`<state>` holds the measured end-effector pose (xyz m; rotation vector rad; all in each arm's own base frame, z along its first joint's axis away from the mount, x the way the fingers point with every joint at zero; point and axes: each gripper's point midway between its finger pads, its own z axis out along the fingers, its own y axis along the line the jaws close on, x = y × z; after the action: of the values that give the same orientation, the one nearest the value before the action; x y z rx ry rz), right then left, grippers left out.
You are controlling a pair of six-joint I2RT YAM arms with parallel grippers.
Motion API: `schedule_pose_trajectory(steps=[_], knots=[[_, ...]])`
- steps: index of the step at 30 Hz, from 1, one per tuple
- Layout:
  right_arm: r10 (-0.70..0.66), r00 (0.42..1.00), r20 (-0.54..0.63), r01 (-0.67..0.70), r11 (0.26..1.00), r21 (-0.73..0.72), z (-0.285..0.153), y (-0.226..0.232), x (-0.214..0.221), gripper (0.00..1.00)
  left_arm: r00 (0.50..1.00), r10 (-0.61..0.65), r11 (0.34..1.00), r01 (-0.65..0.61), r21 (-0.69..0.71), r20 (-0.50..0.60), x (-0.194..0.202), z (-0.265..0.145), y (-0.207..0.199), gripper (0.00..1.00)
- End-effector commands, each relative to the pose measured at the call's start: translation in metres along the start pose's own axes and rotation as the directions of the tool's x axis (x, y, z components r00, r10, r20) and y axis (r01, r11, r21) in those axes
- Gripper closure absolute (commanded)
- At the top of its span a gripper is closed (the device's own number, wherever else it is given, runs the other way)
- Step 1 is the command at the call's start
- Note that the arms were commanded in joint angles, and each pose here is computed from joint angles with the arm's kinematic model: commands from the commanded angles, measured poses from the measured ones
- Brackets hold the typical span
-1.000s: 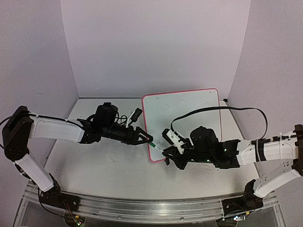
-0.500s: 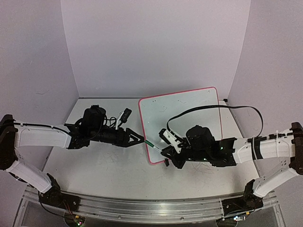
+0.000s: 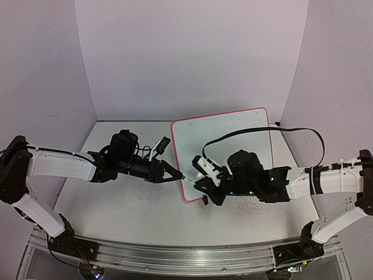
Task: Write a sentence on the whiteboard
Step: Move the whiteboard to the center of the board.
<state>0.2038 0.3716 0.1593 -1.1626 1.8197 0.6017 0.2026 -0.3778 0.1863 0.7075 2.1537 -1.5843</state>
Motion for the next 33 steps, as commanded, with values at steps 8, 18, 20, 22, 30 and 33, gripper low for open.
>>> schedule_pose_trajectory(steps=[8,18,20,22,30,33], knots=[[0.196,0.979,0.060,-0.205,0.947,0.245,-0.028,-0.062,0.009,1.00,0.968,0.093,0.974,-0.039,-0.225,0.233,-0.031,-0.028,0.027,0.29],[0.264,0.943,0.202,-0.318,0.894,0.315,-0.085,-0.086,0.009,1.00,0.960,0.208,0.974,-0.187,-0.127,0.189,-0.046,0.014,0.041,0.27],[0.261,0.940,0.219,-0.320,0.897,0.305,-0.091,-0.084,0.004,1.00,0.960,0.212,0.973,-0.190,-0.130,0.182,-0.045,0.020,0.052,0.32],[0.254,0.939,0.232,-0.317,0.901,0.295,-0.094,-0.083,0.000,1.00,0.952,0.228,0.972,-0.210,-0.107,0.202,-0.048,0.022,0.055,0.36],[0.219,0.948,0.233,-0.280,0.921,0.272,-0.094,-0.079,-0.009,1.00,0.913,0.304,0.951,-0.308,-0.030,0.273,-0.044,0.018,0.062,0.65],[0.212,0.952,0.221,-0.269,0.924,0.271,-0.091,-0.078,-0.009,1.00,0.905,0.319,0.943,-0.332,0.001,0.283,-0.044,0.016,0.062,0.72]])
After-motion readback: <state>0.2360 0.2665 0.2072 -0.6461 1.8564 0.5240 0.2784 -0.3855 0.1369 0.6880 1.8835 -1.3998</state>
